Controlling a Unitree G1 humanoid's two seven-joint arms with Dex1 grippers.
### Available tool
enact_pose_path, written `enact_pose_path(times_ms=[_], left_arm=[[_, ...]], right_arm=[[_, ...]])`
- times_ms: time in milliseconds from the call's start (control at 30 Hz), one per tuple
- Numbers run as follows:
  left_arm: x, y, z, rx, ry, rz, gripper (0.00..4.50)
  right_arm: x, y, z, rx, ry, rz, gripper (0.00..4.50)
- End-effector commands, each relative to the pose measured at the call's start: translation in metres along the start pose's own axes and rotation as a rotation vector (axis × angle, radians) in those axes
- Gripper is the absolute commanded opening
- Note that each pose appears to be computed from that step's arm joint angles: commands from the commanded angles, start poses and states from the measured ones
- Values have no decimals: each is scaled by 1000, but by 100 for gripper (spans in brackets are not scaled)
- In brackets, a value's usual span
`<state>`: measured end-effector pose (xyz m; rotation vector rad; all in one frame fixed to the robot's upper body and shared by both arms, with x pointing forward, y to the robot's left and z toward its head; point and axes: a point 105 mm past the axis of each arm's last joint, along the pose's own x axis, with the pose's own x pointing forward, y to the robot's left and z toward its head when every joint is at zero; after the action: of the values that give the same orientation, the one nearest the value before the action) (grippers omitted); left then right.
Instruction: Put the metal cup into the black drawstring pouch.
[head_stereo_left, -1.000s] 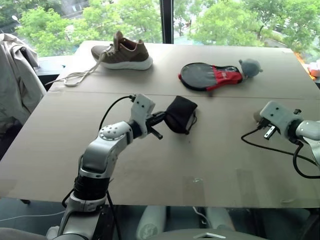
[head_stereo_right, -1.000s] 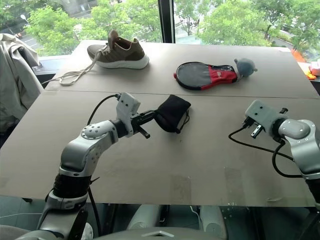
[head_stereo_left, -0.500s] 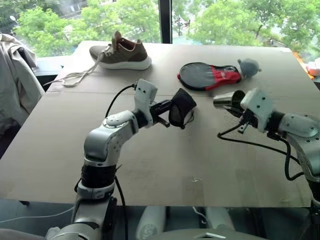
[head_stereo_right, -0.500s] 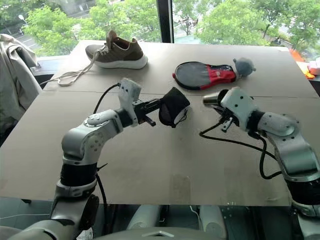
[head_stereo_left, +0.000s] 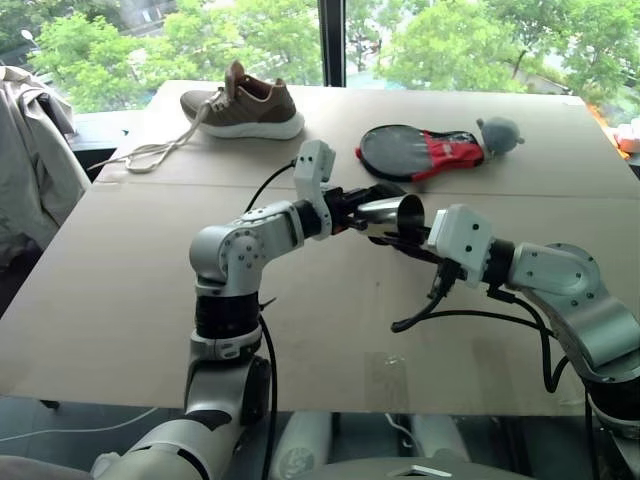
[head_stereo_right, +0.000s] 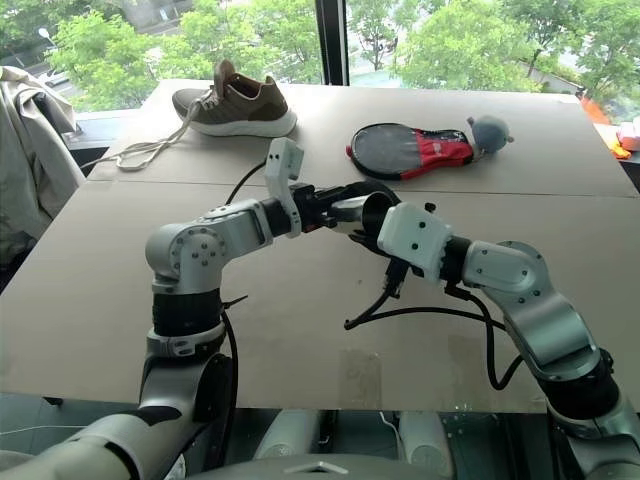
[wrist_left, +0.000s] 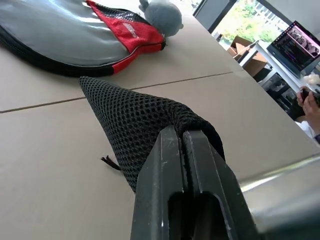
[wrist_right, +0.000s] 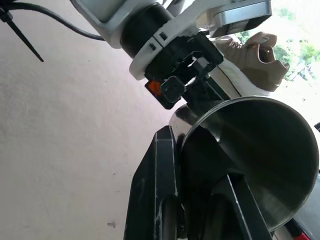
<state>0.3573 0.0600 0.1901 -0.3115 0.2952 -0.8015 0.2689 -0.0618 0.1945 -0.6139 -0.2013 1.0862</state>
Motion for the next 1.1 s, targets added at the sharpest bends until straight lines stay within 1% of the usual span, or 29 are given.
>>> enact_pose_path(times_ms=[33, 133, 267, 333, 400, 433, 567, 600, 733, 833, 900, 1000, 1100], left_arm=[[-1, -15, 14, 9, -39, -55, 0], [-5, -18, 11, 11, -29, -72, 0], [-8, -21, 6, 7, -13, -94, 0], [-9, -27, 4, -32, -9, -132, 0], [-10, -32, 5, -75, -17, -167, 0], [-10, -36, 7, -100, -26, -192, 0], [-13, -41, 6, -146, -19, -231, 0], [-13, -41, 5, -145, -14, -230, 0], [-13, -42, 7, -142, -14, -251, 0], [-15, -47, 11, -116, -24, -300, 0], [-17, -52, 11, -100, -23, -336, 0], [-18, -55, 10, -96, -14, -360, 0], [-19, -59, 5, -84, 8, -389, 0]], right_arm=[[3, -4, -6, -42, 36, -48, 6], [3, -16, -22, -39, 110, -140, 6], [2, -28, -30, -2, 136, -249, 6], [4, -31, -32, 21, 130, -295, 6], [6, -33, -32, 10, 129, -326, 6], [8, -33, -31, -36, 131, -329, 6], [20, -29, -14, -106, 30, -372, 6], [23, -25, -15, -133, 28, -353, 6], [25, -6, -37, -259, 93, -238, 6], [23, 2, -53, -459, 154, -153, 6], [23, 3, -61, -551, 176, -120, 6], [26, 1, -62, -690, 172, -93, 6], [30, -2, -61, -764, 169, -87, 6]])
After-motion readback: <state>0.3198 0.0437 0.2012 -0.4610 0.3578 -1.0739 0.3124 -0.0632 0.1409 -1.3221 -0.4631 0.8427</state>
